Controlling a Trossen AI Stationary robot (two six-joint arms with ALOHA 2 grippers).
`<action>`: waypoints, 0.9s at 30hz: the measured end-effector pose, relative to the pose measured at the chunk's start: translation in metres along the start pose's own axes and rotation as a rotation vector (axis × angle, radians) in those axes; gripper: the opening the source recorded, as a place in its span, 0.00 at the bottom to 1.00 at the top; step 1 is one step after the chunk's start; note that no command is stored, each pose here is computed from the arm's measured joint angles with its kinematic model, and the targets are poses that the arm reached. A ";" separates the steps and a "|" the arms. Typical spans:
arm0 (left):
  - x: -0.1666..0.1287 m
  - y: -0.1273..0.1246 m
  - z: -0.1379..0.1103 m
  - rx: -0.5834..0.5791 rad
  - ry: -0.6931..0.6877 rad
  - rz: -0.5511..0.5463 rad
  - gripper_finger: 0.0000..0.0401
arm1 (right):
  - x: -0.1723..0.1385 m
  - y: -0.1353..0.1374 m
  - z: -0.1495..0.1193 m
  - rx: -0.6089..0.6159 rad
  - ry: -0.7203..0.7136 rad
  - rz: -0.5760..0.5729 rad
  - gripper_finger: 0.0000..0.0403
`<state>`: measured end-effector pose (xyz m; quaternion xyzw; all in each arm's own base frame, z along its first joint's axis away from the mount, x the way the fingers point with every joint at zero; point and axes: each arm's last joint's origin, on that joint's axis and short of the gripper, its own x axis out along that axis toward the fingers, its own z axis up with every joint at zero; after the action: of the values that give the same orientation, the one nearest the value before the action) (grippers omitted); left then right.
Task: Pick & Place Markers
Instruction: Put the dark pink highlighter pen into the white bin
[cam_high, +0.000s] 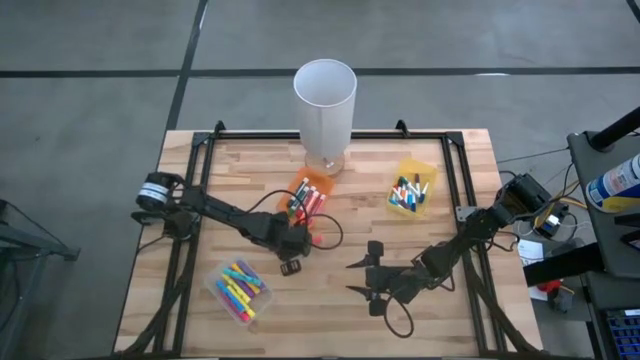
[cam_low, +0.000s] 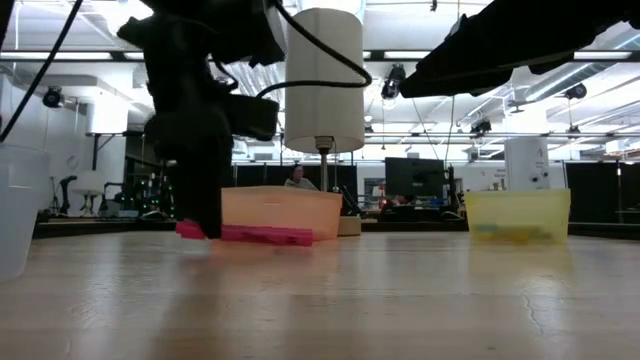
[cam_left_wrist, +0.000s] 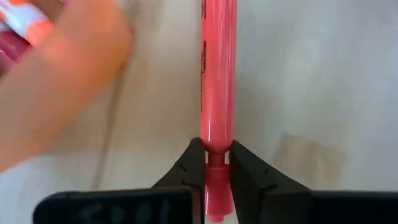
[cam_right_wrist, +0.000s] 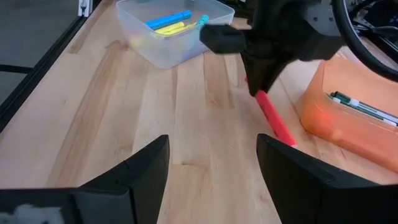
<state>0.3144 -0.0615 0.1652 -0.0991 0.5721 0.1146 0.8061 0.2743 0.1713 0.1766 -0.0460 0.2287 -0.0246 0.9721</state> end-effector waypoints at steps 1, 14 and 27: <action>-0.003 -0.002 0.000 0.004 0.016 -0.013 0.10 | 0.000 0.000 0.000 0.000 0.000 0.000 0.58; -0.081 -0.039 0.002 0.057 0.014 -0.083 0.04 | 0.000 -0.001 -0.002 -0.008 0.008 -0.002 0.58; -0.090 -0.046 0.004 0.075 -0.059 -0.038 0.03 | 0.000 -0.001 -0.005 -0.051 0.026 -0.002 0.58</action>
<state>0.3030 -0.1110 0.2524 -0.0763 0.5498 0.0805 0.8279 0.2716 0.1702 0.1723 -0.0710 0.2420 -0.0204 0.9675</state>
